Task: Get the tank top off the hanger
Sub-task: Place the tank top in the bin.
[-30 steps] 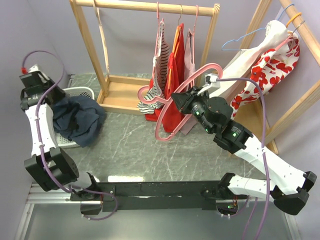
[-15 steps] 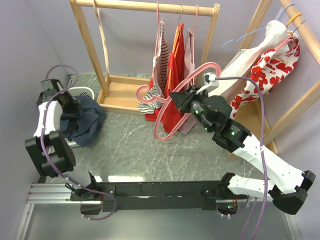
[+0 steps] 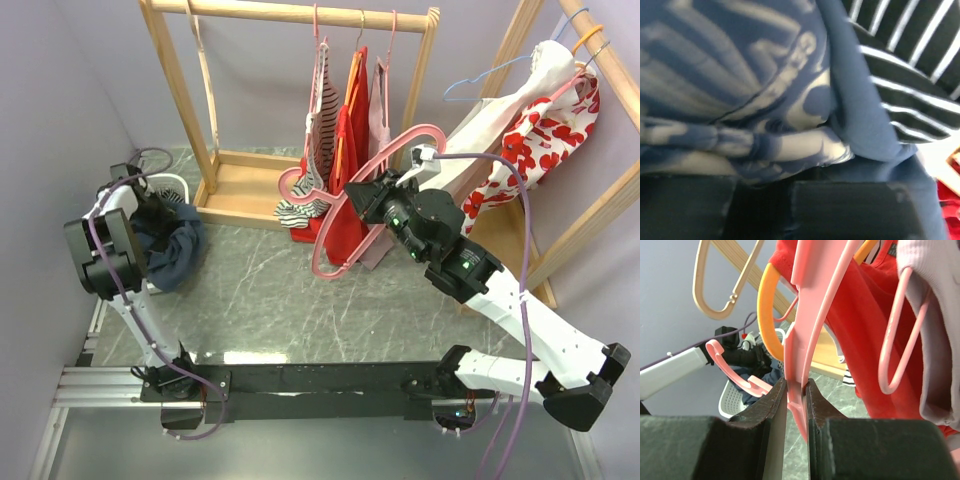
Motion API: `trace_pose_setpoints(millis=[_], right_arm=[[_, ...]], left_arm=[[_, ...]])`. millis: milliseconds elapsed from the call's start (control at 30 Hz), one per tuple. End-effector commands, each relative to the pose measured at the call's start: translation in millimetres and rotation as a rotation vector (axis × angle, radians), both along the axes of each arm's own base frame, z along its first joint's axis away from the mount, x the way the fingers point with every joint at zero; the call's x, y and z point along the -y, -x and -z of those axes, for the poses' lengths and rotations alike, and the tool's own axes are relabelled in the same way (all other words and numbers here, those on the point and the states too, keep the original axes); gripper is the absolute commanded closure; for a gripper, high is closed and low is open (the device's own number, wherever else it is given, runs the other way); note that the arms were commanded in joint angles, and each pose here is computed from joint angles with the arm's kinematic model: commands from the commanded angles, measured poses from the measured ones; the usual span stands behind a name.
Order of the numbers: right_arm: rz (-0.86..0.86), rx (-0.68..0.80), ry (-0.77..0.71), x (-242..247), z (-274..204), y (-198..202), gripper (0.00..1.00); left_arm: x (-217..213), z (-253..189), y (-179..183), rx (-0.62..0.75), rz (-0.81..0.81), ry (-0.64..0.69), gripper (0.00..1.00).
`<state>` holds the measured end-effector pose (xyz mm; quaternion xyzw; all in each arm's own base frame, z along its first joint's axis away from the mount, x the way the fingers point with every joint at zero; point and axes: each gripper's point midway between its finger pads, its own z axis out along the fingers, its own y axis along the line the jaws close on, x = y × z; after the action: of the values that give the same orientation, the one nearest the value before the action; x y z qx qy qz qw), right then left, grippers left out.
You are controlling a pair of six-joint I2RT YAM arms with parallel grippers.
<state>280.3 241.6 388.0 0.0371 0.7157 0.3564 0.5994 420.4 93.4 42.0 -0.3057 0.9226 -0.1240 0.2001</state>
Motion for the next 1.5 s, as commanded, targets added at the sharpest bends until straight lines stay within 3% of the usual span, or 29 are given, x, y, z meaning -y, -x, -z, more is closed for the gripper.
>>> trace_pose_setpoints(millis=[0, 67, 133, 167, 267, 367, 500, 567, 600, 700, 767, 1100, 1467], right_arm=[[0.011, 0.047, -0.056, 7, -23, 0, 1.0], [0.011, 0.051, -0.061, 8, -25, 1, 0.99], [0.012, 0.049, -0.058, 9, -22, 0, 0.99], [0.011, 0.052, -0.06, 9, -23, 1, 0.99], [0.008, 0.047, -0.06, 9, -21, 2, 0.98], [0.006, 0.044, -0.061, 8, -19, 1, 0.98], [0.004, 0.043, -0.058, 8, -18, 0, 0.98], [0.005, 0.044, -0.059, 7, -19, 0, 0.97], [0.001, 0.045, -0.06, 7, -20, 0, 0.97], [-0.014, 0.05, -0.066, 2, -20, -1, 0.97], [-0.022, 0.042, -0.063, -1, -19, -2, 0.97], [-0.02, 0.043, -0.08, 1, -19, 0, 0.97], [-0.012, 0.036, -0.074, 3, -14, -1, 0.96]], left_arm=[[13, 3, 10, -0.052, 0.049, -0.002, 0.58], [8, -9, 10, -0.034, 0.043, -0.036, 0.67], [2, -32, 8, 0.012, 0.026, -0.082, 0.58], [-3, -40, 9, 0.023, 0.012, -0.113, 0.49], [-15, -83, 7, 0.098, -0.028, -0.189, 0.46], [-23, -130, 7, 0.193, -0.084, -0.25, 0.27], [-7, -191, 21, 0.38, -0.076, -0.259, 0.1], [6, -189, 32, 0.398, -0.055, -0.245, 0.03], [22, -198, 37, 0.439, 0.01, -0.206, 0.03], [51, -180, 52, 0.379, 0.108, -0.181, 0.1], [43, -158, 64, 0.292, 0.053, -0.273, 0.1], [52, -108, 81, 0.19, 0.068, -0.245, 0.15], [48, -78, 71, 0.119, 0.059, -0.258, 0.39]])
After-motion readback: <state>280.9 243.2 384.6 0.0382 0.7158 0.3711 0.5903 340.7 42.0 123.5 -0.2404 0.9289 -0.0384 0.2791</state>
